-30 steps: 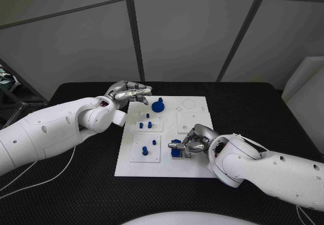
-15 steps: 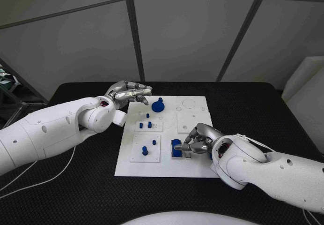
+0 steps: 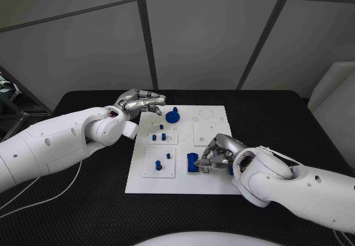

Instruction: Assemble the parts on the task board

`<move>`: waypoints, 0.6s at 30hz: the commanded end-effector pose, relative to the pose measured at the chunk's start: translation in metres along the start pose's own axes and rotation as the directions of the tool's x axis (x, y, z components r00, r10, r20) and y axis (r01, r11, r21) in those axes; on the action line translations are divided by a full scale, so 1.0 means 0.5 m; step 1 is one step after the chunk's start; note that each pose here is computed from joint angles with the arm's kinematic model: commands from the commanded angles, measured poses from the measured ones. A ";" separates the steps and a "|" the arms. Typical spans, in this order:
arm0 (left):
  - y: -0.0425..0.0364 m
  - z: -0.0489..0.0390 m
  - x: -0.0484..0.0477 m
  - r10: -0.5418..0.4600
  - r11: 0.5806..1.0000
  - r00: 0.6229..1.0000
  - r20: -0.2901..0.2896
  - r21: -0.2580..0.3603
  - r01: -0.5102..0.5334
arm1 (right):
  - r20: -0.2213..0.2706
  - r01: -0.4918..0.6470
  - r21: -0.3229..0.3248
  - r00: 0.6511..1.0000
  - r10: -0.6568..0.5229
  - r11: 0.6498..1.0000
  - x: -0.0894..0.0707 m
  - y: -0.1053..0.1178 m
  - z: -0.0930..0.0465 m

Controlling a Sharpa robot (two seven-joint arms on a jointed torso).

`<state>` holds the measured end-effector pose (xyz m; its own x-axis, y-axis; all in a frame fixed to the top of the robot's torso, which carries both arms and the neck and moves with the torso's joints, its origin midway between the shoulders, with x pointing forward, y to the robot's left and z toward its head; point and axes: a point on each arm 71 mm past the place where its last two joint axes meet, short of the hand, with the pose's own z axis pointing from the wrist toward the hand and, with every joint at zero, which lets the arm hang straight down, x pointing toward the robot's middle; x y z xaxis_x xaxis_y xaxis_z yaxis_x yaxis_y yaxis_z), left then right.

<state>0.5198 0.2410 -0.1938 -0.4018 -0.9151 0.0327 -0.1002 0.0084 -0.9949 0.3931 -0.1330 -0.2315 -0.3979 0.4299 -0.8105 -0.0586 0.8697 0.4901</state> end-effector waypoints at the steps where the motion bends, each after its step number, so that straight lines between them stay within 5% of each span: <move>1: -0.002 0.001 0.002 -0.005 1.000 1.000 -0.011 0.005 0.005 | 0.011 0.030 0.023 0.999 -0.031 0.999 -0.002 -0.002 0.000; 18: -0.002 0.001 0.003 -0.005 1.000 1.000 -0.011 0.008 0.005 | 0.076 0.026 -0.059 0.997 -0.021 0.998 -0.012 0.009 -0.007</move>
<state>0.5196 0.2408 -0.1941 -0.4027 -0.9147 0.0328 -0.1010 0.0088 -0.9948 0.3925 -0.1316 -0.2271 -0.3582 0.4044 -0.8415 -0.1038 0.8785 0.4663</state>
